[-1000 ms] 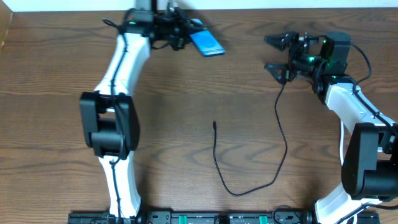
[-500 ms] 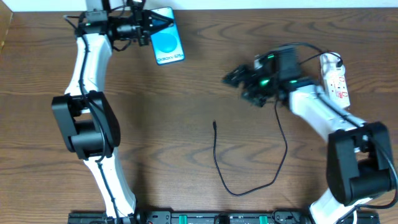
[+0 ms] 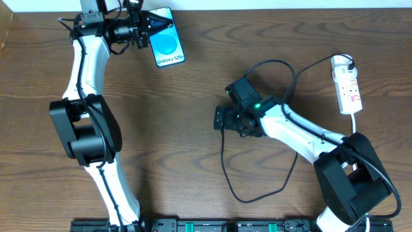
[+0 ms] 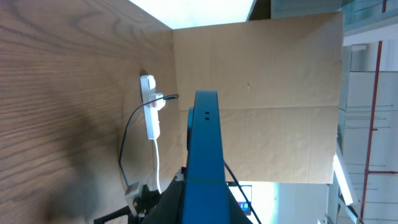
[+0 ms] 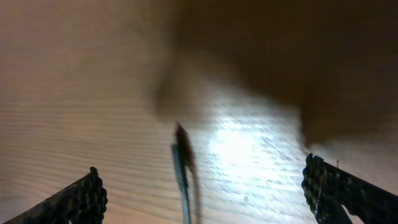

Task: Plug charger to phone and switch on socket
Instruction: 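Move the right gripper down to the black cable's USB-C end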

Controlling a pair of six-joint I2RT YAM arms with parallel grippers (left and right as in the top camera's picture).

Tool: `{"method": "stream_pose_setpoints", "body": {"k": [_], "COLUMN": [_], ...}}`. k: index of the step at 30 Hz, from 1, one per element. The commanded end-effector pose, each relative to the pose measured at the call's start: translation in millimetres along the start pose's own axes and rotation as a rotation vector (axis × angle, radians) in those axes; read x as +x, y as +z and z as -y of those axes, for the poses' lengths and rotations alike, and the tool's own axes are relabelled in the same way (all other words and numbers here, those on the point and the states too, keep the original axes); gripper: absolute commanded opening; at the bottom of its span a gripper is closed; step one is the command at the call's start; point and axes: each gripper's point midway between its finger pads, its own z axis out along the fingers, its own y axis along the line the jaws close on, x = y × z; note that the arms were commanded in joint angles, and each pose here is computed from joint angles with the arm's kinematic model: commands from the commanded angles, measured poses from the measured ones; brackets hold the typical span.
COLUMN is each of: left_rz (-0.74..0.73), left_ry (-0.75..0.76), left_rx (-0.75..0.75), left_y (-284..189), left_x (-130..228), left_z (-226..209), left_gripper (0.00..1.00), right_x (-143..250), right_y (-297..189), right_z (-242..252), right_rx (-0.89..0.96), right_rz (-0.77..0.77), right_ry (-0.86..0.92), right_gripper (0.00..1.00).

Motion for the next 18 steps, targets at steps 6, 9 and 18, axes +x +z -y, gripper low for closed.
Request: {"method": "stream_pose_setpoints", "body": {"k": [6,9,18], "left_rz": [-0.022,-0.02,-0.02], "left_ry": [0.054,0.054,0.054], "left_rx": [0.043,0.041,0.041], "left_y": [-4.0,-4.0,-4.0], "left_x": [6.0,5.7,5.8], "left_z": [22.7,22.4,22.6], "left_gripper": [0.07,0.07,0.08], "right_x": [11.9,15.0,16.6], "right_y": [1.2,-0.8,12.0], "right_z": [2.1,-4.9,-16.5], "right_rx": [0.128,0.128,0.253], "right_rz": [0.05,0.05,-0.045], "right_ry": [-0.124,-0.161,-0.217], "right_gripper": [0.97,0.99,0.99]}}
